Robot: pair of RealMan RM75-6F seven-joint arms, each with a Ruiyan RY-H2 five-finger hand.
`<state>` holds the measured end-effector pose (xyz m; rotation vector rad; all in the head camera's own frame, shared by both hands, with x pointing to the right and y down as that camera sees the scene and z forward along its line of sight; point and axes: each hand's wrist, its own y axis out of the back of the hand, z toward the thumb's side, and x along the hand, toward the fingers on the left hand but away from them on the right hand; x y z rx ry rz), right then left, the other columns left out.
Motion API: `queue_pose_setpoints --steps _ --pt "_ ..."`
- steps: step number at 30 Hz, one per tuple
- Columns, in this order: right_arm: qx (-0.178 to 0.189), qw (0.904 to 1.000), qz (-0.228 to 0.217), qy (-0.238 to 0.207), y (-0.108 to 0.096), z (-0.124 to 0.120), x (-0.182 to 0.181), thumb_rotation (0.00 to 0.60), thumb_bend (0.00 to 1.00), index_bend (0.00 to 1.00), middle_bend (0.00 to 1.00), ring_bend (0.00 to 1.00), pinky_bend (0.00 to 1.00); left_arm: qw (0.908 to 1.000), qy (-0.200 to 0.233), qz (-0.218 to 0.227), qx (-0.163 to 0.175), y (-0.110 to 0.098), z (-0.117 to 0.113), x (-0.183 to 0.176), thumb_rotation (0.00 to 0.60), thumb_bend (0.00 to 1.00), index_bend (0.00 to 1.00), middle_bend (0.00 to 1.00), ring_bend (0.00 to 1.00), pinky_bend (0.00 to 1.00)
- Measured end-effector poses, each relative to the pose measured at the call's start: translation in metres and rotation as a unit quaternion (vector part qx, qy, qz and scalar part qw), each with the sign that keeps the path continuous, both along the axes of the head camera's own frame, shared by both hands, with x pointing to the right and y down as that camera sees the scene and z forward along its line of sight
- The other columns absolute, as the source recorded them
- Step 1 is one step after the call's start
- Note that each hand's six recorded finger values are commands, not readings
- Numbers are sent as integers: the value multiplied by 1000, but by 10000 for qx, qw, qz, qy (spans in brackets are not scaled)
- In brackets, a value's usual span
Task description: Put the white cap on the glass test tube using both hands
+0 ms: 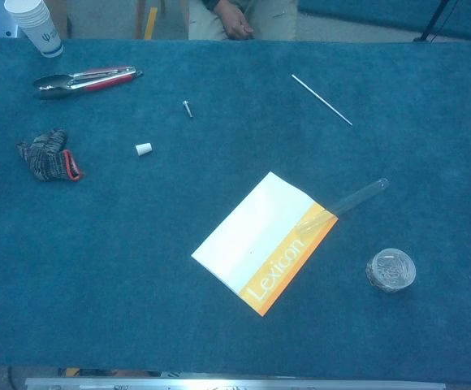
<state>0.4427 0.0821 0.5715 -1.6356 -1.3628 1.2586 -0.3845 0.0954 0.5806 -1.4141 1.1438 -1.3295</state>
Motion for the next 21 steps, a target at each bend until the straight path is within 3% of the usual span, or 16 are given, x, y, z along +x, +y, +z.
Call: queue_pose_setpoints --steps 13,21 --pt "3 10000 8 -13 2 -1 2 600 333 169 165 98 276 9999 5 78 -67 -1 2 3 600 384 172 143 0 95" --pt "46 10000 -8 -66 0 -3 0 600 333 169 165 98 276 9990 255 202 -316 -3 5 10 600 384 177 148 0 95"
